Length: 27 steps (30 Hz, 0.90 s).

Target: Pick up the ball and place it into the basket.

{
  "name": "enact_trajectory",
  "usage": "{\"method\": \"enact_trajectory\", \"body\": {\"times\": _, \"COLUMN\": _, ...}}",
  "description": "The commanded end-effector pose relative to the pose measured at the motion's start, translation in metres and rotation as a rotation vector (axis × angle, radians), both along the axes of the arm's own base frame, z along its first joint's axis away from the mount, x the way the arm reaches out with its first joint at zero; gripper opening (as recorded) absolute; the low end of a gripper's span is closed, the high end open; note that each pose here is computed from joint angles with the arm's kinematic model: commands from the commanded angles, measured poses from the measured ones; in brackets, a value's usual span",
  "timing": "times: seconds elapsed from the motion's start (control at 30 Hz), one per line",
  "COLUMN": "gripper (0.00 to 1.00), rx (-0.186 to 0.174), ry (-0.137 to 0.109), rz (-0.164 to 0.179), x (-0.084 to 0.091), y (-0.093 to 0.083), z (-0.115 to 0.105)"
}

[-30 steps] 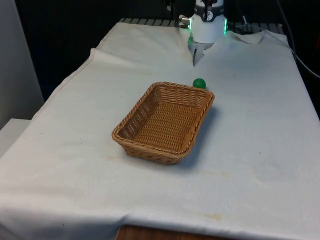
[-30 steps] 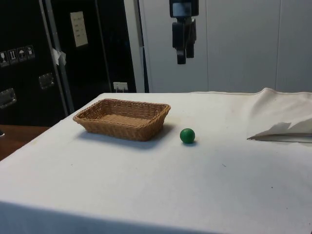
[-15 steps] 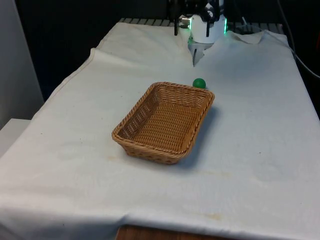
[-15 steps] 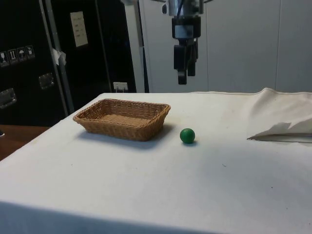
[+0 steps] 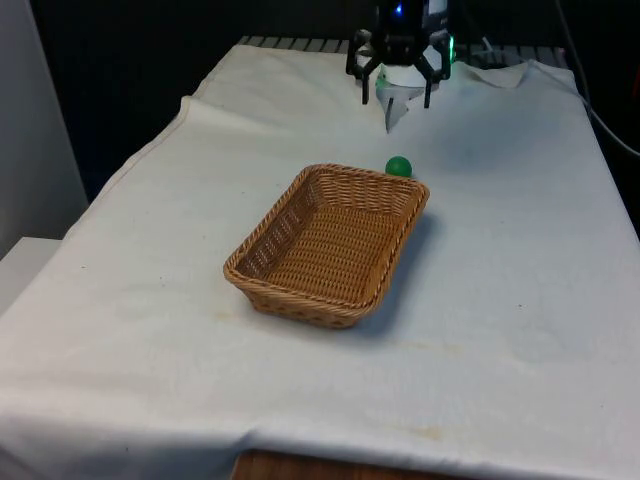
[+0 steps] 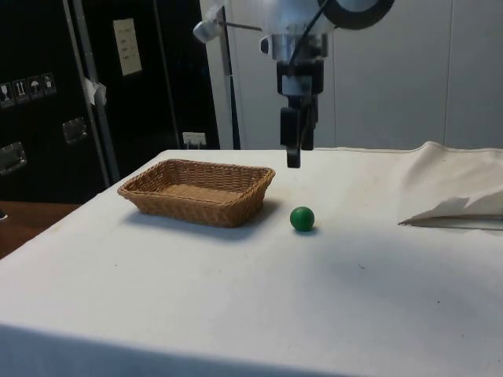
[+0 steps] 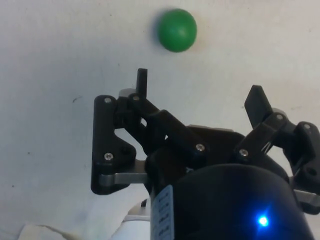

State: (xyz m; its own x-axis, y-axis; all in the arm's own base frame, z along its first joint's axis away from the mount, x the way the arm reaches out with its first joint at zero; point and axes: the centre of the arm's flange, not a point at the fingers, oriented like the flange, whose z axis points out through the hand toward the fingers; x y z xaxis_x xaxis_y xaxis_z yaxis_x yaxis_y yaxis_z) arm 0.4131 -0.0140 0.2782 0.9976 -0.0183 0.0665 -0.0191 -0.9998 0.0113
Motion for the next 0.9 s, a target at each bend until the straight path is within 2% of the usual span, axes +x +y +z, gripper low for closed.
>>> {"method": "enact_trajectory", "body": {"times": 0.0, "gripper": 1.0, "rx": 0.006, "ry": -0.008, "rz": 0.003, "x": 0.0, "y": 0.004, "z": -0.003}}
{"method": "enact_trajectory", "body": {"times": 0.27, "gripper": 1.0, "rx": -0.014, "ry": -0.006, "rz": 0.035, "x": 0.001, "y": 0.023, "z": -0.025}}
{"method": "enact_trajectory", "body": {"times": 0.3, "gripper": 1.0, "rx": -0.02, "ry": -0.003, "rz": 0.032, "x": 0.001, "y": 0.019, "z": -0.024}}
{"method": "enact_trajectory", "body": {"times": 0.37, "gripper": 1.0, "rx": -0.025, "ry": -0.002, "rz": 0.048, "x": 0.002, "y": 0.029, "z": -0.031}}
{"method": "enact_trajectory", "body": {"times": 0.53, "gripper": 1.0, "rx": -0.037, "ry": 0.007, "rz": 0.073, "x": 0.0, "y": 0.041, "z": -0.043}}
{"method": "enact_trajectory", "body": {"times": 0.6, "gripper": 1.0, "rx": -0.042, "ry": 0.013, "rz": 0.075, "x": 0.0, "y": 0.041, "z": -0.044}}
{"method": "enact_trajectory", "body": {"times": 0.87, "gripper": 1.0, "rx": -0.048, "ry": -0.005, "rz": 0.081, "x": 0.001, "y": 0.035, "z": -0.061}}
